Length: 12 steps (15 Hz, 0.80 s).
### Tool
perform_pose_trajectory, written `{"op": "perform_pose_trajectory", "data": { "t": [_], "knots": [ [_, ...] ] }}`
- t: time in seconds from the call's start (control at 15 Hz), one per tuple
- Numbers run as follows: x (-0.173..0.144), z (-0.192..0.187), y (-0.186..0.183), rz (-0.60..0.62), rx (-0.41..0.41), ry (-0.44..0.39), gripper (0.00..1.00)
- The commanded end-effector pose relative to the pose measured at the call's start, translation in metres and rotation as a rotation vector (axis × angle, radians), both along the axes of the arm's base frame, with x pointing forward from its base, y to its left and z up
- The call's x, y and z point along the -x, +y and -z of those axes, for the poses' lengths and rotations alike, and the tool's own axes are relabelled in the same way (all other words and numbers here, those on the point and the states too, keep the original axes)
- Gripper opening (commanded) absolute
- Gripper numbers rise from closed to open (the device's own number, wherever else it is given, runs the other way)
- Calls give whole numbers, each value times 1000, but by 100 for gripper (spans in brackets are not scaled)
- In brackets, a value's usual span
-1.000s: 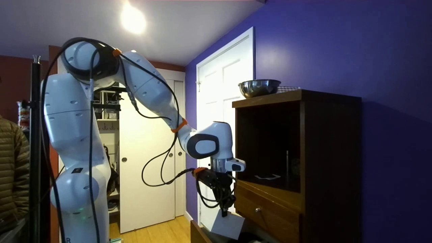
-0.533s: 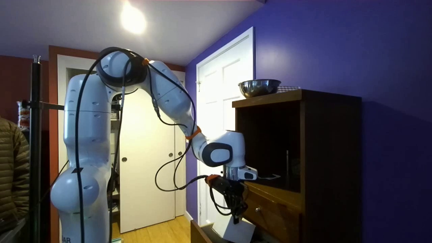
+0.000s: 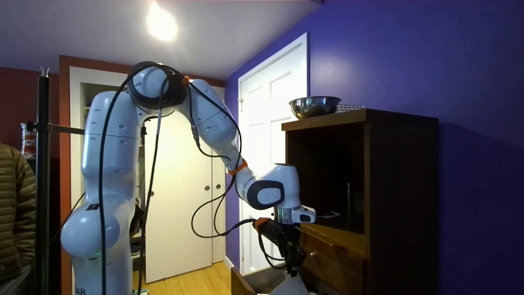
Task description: Put the box in the open drawer
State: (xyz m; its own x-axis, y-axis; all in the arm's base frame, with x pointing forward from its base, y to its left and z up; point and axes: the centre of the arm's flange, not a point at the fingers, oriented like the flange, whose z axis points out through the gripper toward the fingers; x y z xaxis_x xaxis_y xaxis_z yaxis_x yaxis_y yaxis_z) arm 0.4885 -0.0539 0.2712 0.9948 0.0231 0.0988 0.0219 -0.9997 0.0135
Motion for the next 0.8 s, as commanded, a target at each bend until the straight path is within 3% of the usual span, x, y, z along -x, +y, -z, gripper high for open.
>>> {"op": "perform_pose_trajectory", "data": {
  "t": [0.0,0.27,0.47,0.53,0.6,0.73],
  "knots": [
    [21,-17,-5,4,-34,83,51],
    [39,-61,-11,7,-85,88,79],
    [63,-106,-13,-134,-206,52,98],
    [71,-116,-9,-194,-219,41,100],
    [39,-89,-8,-116,-169,64,88],
    [53,-109,-9,-169,-189,40,100]
  ]
}}
